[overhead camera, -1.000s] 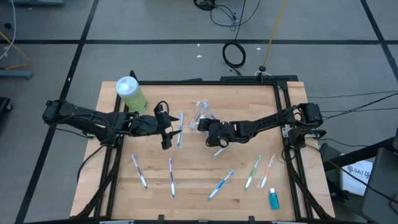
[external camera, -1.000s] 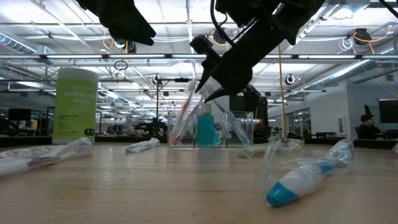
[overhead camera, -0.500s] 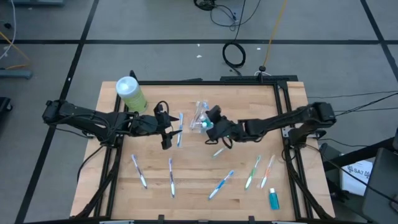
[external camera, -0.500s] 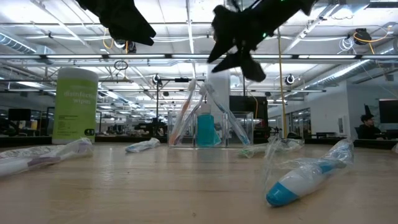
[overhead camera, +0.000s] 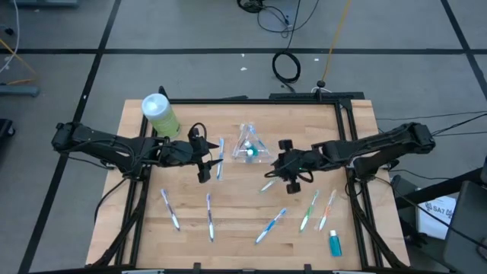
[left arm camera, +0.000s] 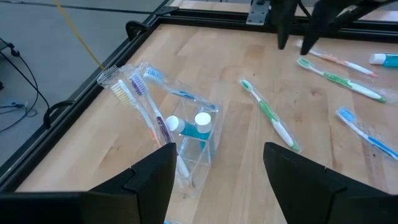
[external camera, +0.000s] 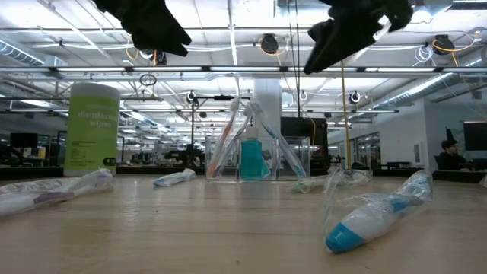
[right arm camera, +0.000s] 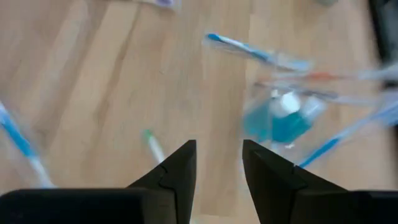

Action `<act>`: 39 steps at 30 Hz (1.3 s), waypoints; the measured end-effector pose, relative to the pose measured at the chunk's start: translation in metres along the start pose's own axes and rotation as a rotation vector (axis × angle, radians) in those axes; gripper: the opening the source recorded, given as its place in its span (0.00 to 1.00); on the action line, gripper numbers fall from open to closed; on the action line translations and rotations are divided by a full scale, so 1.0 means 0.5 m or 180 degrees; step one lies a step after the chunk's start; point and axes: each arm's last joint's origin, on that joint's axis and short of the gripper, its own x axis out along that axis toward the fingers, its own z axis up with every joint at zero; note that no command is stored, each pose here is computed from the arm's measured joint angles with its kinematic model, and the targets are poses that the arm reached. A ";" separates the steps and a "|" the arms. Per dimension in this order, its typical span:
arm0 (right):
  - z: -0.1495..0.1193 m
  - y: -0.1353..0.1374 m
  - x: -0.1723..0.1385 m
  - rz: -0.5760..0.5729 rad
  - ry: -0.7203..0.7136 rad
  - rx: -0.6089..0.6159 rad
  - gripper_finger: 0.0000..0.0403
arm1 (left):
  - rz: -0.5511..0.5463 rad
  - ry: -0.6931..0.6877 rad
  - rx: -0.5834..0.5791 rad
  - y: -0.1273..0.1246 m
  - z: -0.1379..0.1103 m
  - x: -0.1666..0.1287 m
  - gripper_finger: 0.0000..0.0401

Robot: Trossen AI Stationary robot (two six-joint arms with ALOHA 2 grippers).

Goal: Pick & Place toothbrushing station
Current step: Put the left green toothbrush into the right section of the transparent organizer

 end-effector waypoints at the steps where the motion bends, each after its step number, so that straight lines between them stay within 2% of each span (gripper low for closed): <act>1: -0.007 0.002 0.001 0.0006 -0.0006 0.0117 0.31 | 0.0000 0.0001 -0.0002 0.000 0.000 0.000 0.61; 9: -0.121 0.027 0.058 0.0001 -0.0177 0.1089 0.31 | 0.0000 -0.0002 -0.0086 0.000 0.000 0.000 0.61; 13: -0.176 0.039 0.083 -0.0042 -0.0235 0.1278 0.31 | 0.0000 -0.0002 -0.0088 0.000 0.000 0.000 0.61; 17: -0.211 0.034 0.093 -0.0308 -0.0119 0.1299 0.32 | 0.0000 -0.0001 -0.0094 0.000 0.000 0.000 0.61; 21: -0.218 0.022 0.096 -0.0371 -0.0095 0.1363 0.35 | 0.0001 -0.0001 -0.0096 0.000 0.000 0.000 0.61; 25: -0.224 0.008 0.098 -0.0435 -0.0040 0.1424 0.43 | 0.0001 -0.0001 -0.0096 0.000 0.000 0.000 0.61; 30: -0.245 -0.005 0.099 -0.0512 0.0231 0.1809 0.54 | 0.0001 -0.0001 -0.0096 0.000 0.000 0.000 0.61; 32: -0.251 -0.006 0.099 -0.0424 0.0332 0.1958 0.57 | 0.0001 -0.0001 -0.0096 0.000 0.000 0.000 0.61; 35: -0.253 -0.010 0.100 -0.0292 0.0365 0.2125 0.60 | 0.0001 -0.0001 -0.0096 0.000 0.000 0.000 0.61; 39: -0.255 -0.015 0.100 -0.0311 0.0370 0.2135 0.60 | 0.0002 -0.0002 -0.0096 0.000 0.000 0.000 0.61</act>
